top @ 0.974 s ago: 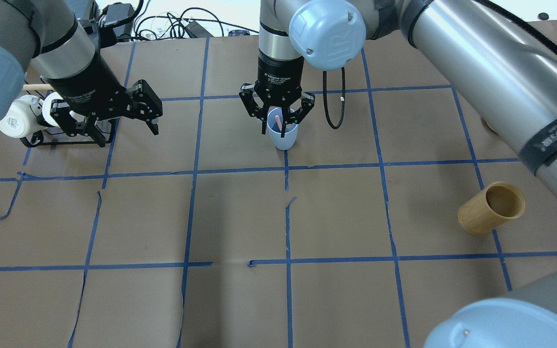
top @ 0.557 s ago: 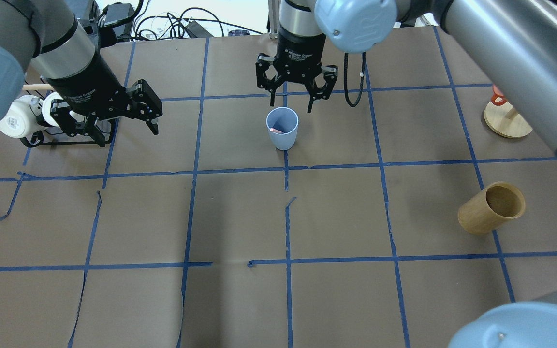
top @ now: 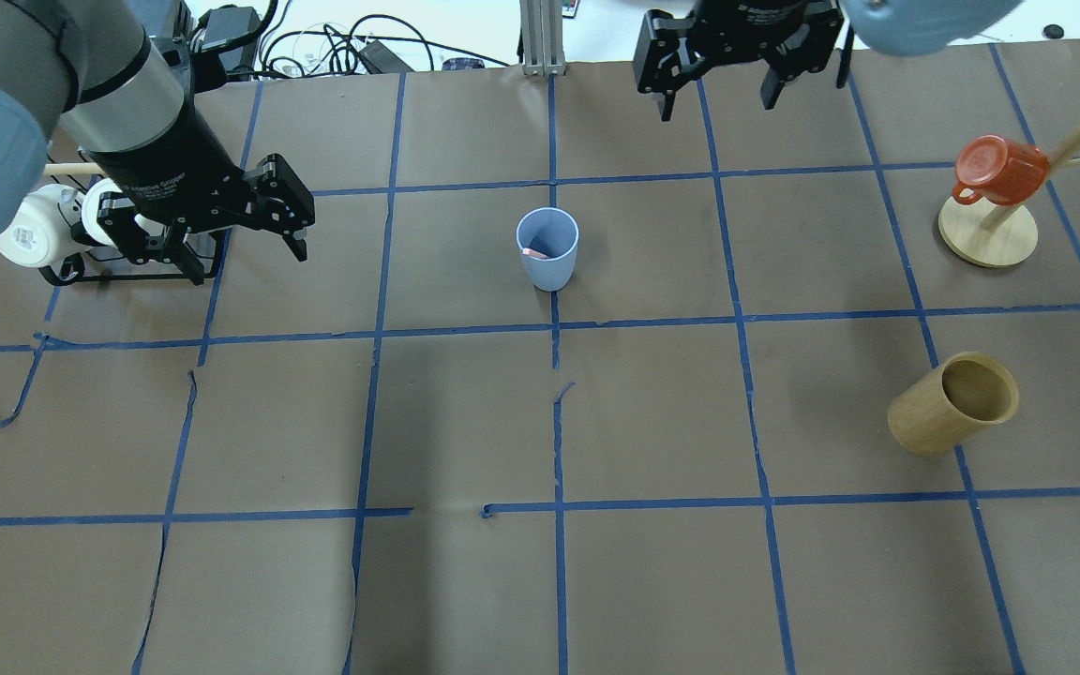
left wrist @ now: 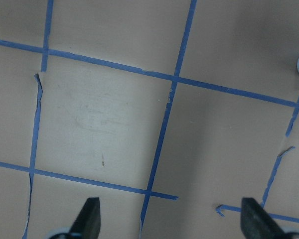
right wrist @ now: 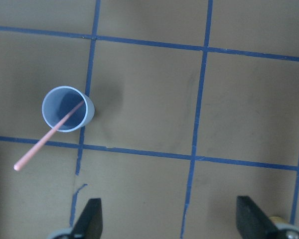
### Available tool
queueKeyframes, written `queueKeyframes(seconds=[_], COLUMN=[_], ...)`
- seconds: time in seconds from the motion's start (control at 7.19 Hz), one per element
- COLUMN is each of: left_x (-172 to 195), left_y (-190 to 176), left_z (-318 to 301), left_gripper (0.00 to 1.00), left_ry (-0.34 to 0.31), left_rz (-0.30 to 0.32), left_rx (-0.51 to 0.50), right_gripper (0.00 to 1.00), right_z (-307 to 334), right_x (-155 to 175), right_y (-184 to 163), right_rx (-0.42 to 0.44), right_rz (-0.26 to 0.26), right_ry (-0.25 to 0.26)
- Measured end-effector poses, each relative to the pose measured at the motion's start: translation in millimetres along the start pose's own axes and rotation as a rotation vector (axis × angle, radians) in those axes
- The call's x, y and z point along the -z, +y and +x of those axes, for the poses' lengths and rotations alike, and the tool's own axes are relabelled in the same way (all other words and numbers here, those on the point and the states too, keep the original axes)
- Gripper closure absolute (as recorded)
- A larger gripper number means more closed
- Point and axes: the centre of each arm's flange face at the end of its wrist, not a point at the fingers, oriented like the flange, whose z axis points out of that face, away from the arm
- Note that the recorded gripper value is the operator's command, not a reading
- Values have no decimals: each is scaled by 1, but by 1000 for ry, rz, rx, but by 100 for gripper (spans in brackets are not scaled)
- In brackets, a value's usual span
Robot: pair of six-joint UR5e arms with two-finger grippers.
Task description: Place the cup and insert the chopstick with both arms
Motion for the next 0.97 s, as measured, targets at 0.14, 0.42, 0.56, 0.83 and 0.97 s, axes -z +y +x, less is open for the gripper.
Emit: queueKeyframes(seconds=[0.14, 0.42, 0.56, 0.83, 0.97], left_x=[0, -1, 0, 0, 0], left_y=[0, -1, 0, 0, 0], left_z=[0, 0, 0, 0, 0], left_gripper=[0, 0, 0, 0, 0], left_ry=[0, -1, -1, -2, -2], left_rz=[-1, -1, -1, -1, -1], left_rx=[0, 0, 0, 0, 0], right_gripper=[0, 0, 0, 0, 0], right_z=[13, 35, 38, 43, 48], right_x=[3, -9, -10, 3, 6], right_y=[33, 70, 73, 64, 61], right_rx=[44, 75, 67, 40, 26], right_rz=[18, 60, 73, 56, 36], right_ry=[16, 26, 14, -33, -41])
